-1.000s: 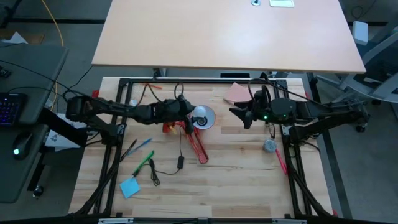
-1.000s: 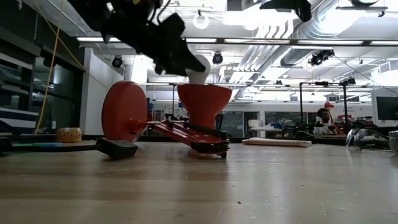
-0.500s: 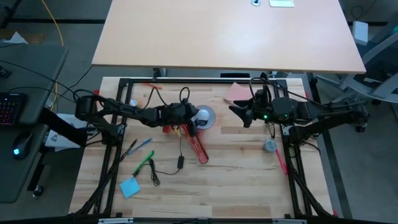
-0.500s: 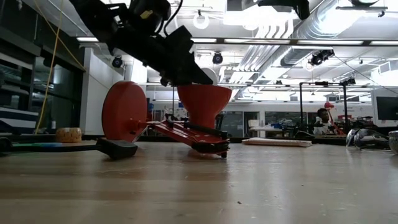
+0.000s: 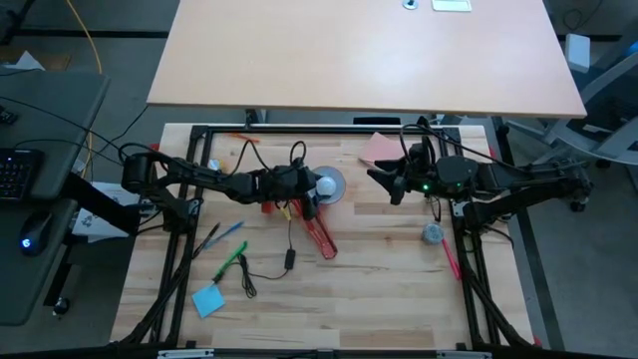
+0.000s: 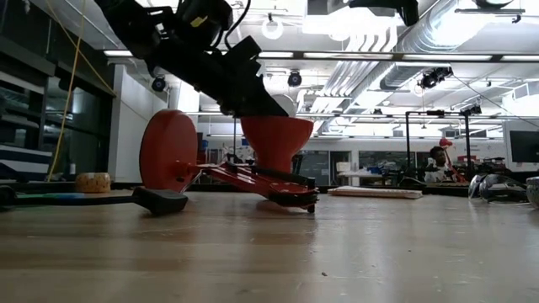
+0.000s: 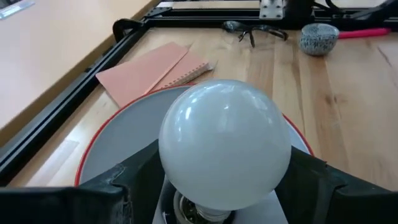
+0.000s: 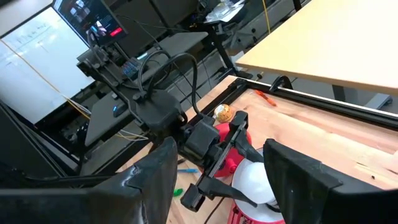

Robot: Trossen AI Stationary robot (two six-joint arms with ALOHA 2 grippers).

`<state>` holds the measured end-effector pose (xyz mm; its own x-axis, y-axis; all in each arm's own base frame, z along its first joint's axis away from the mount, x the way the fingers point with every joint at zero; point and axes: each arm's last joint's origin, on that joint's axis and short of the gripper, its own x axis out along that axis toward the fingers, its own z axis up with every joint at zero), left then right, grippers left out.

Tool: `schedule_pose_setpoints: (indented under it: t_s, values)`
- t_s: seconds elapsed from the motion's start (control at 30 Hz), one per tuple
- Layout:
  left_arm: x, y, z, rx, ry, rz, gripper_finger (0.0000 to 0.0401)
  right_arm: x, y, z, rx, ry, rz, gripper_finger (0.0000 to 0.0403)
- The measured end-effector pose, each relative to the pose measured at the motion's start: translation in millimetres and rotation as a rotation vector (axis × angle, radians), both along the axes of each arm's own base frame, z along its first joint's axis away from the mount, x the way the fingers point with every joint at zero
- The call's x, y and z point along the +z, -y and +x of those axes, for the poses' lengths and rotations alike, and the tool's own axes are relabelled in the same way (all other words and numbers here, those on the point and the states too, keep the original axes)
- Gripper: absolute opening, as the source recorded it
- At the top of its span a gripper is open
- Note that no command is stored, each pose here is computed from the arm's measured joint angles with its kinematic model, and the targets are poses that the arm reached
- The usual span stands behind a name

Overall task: Screw lightbulb
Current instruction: Insert the white lightbulb into the red lamp

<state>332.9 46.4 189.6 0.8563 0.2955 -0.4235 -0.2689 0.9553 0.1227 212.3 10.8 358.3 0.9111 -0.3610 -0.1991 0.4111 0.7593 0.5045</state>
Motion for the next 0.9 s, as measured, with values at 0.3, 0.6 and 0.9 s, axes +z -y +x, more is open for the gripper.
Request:
schedule_pose_setpoints:
  t_s: [0.3, 0.6, 0.9]
  values:
    - [-0.7, -7.1, -2.0, 0.025, -0.012, -0.008, 0.0267, 0.0, 0.0, 0.0, -0.001, 0.002, 0.006, 0.0227]
    - [0.2, -2.7, -1.5, 0.09, -0.001, 0.015, 0.0271, -0.1, 0.1, 0.0, -0.001, 0.001, 0.006, 0.0227]
    - [0.7, -0.9, -1.0, 0.059, -0.014, 0.065, 0.0271, -0.2, 0.1, 0.0, -0.001, 0.001, 0.006, 0.0227]
